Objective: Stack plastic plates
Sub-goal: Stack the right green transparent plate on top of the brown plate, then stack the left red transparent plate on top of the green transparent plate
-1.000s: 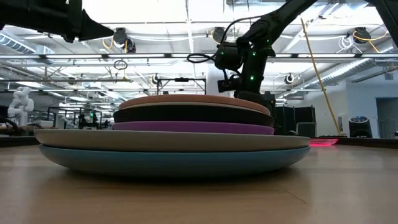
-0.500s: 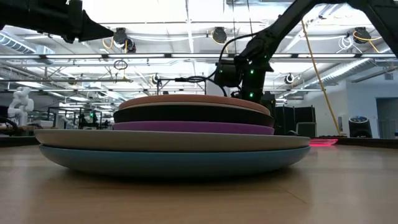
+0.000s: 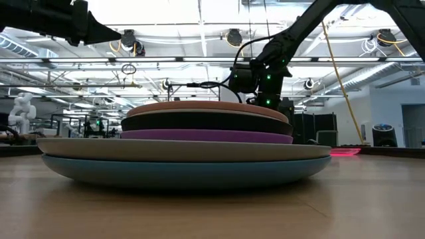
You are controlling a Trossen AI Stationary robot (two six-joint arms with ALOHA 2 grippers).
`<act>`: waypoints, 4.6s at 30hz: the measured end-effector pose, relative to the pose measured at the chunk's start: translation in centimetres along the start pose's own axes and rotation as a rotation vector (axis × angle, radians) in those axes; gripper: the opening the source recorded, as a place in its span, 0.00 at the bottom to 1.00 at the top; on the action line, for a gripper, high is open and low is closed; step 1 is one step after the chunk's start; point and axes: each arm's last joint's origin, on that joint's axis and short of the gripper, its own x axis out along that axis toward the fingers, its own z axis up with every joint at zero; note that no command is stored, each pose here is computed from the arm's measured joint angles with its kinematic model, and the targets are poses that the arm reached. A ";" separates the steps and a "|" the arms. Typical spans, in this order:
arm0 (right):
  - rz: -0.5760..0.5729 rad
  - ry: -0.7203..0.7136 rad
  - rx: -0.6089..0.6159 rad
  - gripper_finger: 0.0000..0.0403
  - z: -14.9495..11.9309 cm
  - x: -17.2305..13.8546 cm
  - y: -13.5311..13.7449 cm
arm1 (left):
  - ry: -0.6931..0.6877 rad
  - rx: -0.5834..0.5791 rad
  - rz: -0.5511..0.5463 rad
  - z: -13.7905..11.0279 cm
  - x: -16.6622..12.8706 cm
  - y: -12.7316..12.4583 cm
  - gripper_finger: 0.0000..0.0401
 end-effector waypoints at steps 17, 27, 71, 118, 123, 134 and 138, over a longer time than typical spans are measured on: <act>0.018 -0.003 -0.001 0.01 0.9 -1.8 1.8 | 0.000 0.000 0.000 0.0 0.0 0.0 0.12; 0.047 -0.108 -0.040 0.00 3.3 -8.0 6.7 | 0.001 0.000 0.000 0.0 0.0 0.0 0.12; 0.403 -0.389 -0.099 0.11 1.0 -17.8 29.4 | -0.002 -0.025 0.000 0.0 0.0 0.0 0.12; 0.033 -0.537 -0.495 0.12 -2.2 -18.5 25.5 | 0.289 -0.408 -0.033 -3.3 1.6 -2.4 0.12; 0.061 -0.707 -0.363 0.12 -5.0 -17.2 21.8 | 0.292 -0.457 -0.025 -3.4 1.8 -2.5 0.12; 0.019 -1.024 -0.227 0.12 -9.8 -18.3 16.2 | 0.272 -0.501 0.006 -3.7 3.3 -3.2 0.12; 0.113 -1.257 -0.303 0.12 -10.9 -18.7 15.7 | 0.299 -0.492 0.038 -3.1 4.6 -3.1 0.12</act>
